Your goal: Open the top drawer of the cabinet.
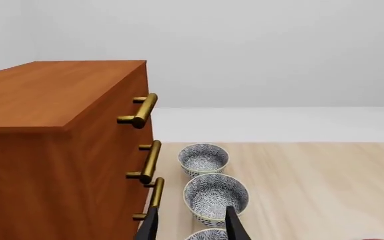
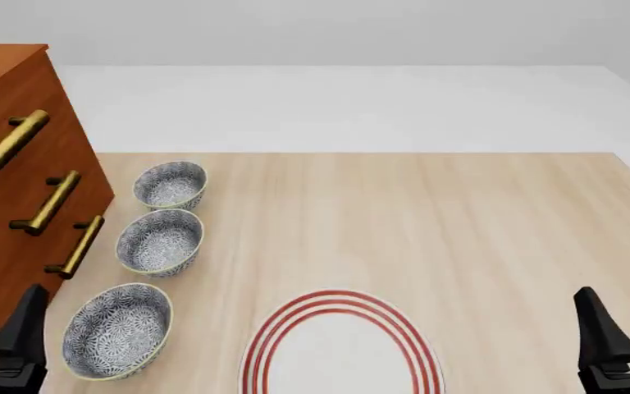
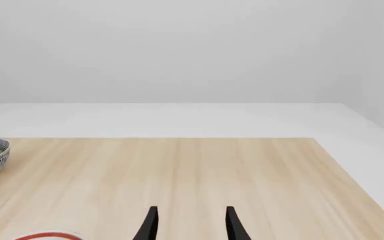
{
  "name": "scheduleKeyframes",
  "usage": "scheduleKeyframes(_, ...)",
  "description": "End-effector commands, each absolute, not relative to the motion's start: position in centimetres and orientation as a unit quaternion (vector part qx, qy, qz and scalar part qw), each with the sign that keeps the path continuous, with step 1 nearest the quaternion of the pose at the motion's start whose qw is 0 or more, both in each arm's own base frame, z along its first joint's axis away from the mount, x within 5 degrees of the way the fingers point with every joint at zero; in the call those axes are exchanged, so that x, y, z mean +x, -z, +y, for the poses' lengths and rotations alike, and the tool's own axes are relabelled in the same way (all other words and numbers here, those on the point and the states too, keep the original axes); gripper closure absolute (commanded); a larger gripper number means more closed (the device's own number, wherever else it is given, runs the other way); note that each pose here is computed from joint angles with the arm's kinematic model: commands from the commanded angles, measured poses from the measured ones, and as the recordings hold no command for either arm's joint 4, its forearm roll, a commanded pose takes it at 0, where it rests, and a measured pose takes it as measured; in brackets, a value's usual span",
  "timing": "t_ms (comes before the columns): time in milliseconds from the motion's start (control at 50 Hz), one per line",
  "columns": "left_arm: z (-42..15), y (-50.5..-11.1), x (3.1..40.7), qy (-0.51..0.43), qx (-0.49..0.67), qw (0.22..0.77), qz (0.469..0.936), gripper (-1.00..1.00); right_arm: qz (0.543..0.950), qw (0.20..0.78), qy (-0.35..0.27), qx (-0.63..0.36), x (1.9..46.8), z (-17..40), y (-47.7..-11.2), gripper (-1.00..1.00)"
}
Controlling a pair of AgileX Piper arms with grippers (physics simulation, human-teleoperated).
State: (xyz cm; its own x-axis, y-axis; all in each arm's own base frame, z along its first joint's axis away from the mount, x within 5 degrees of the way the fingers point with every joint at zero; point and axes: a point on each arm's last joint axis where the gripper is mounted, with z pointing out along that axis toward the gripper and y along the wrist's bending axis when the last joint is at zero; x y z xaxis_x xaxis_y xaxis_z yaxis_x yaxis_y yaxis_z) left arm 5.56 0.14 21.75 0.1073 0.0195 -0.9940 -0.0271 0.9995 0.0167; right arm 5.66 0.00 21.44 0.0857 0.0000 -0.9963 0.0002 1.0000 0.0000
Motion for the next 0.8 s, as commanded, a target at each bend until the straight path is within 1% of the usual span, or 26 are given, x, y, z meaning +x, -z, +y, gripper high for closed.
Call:
scheduleKeyframes(20,0.2,-22.0,5.5,-0.028,0.003,0.75,0.661,-1.0,0.676,0.737,0.0,0.0,5.7,0.0,-21.4,-1.0)
scheduleKeyframes(220,0.2,-22.8,5.4,-0.048,0.018,0.752,0.657,-1.0,0.676,0.737,0.0,0.0,5.7,0.0,-21.4,-1.0)
scheduleKeyframes(260,0.2,-22.9,5.3,-0.061,0.026,0.754,0.654,-1.0,0.676,0.737,0.0,0.0,5.7,0.0,-21.4,-1.0)
scheduleKeyframes(280,0.2,-23.2,5.3,-0.083,0.04,0.759,0.644,-1.0,0.676,0.737,0.0,0.0,5.7,0.0,-21.4,-1.0)
scheduleKeyframes(440,0.3,-23.5,5.2,-0.102,0.051,0.76,0.64,-1.0,0.676,0.737,0.0,0.0,5.7,0.0,-21.4,-1.0)
scheduleKeyframes(680,0.3,-24.7,4.9,-0.153,0.079,0.771,0.613,-1.0,0.676,0.737,0.0,0.0,5.7,0.0,-21.4,-1.0)
scheduleKeyframes(800,0.4,-25.4,4.7,-0.197,0.097,0.778,0.589,-1.0,0.676,0.737,0.0,0.0,5.7,0.0,-21.4,-1.0)
